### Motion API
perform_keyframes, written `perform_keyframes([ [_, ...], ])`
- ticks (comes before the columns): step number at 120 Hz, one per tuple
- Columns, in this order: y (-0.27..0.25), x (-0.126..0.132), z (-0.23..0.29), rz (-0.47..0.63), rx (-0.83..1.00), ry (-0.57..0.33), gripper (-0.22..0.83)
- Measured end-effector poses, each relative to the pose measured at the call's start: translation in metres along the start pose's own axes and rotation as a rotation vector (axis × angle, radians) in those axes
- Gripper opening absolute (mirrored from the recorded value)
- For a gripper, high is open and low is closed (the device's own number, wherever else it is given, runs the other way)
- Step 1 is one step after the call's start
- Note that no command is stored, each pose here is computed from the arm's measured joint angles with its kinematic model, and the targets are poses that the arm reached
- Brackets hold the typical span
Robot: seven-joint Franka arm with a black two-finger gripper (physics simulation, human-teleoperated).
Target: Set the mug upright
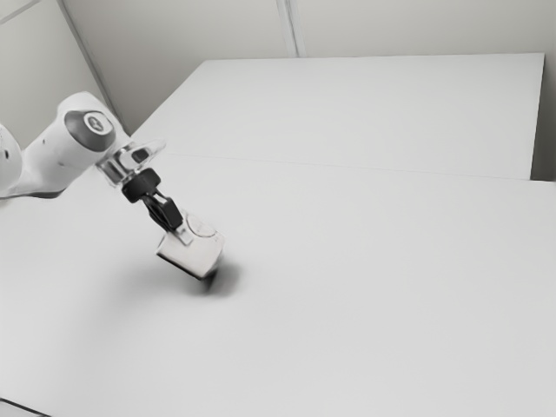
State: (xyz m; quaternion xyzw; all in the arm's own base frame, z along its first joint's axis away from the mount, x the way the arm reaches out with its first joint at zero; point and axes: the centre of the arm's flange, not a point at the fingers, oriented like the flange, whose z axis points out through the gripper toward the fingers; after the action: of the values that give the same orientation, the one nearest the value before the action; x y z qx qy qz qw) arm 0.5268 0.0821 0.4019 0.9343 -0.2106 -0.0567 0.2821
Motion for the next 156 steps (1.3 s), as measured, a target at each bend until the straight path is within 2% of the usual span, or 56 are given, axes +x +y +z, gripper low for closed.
perform_keyframes([
  [19, 0.016, 0.008, 0.001, -0.035, 0.198, -0.202, -0.17],
  [36, 0.024, 0.02, 0.016, -0.074, 0.314, -0.266, -0.17],
  [60, 0.026, 0.029, 0.028, -0.129, 0.42, -0.254, -0.17],
  [83, 0.023, 0.038, 0.035, -0.169, 0.486, -0.205, -0.17],
  [121, 0.02, 0.048, 0.053, -0.22, 0.531, -0.169, -0.16],
  [130, 0.019, 0.048, 0.054, -0.233, 0.533, -0.162, -0.11],
  [147, 0.023, 0.051, 0.058, -0.239, 0.536, -0.157, 0.2],
  [156, 0.024, 0.051, 0.057, -0.246, 0.537, -0.152, 0.32],
])
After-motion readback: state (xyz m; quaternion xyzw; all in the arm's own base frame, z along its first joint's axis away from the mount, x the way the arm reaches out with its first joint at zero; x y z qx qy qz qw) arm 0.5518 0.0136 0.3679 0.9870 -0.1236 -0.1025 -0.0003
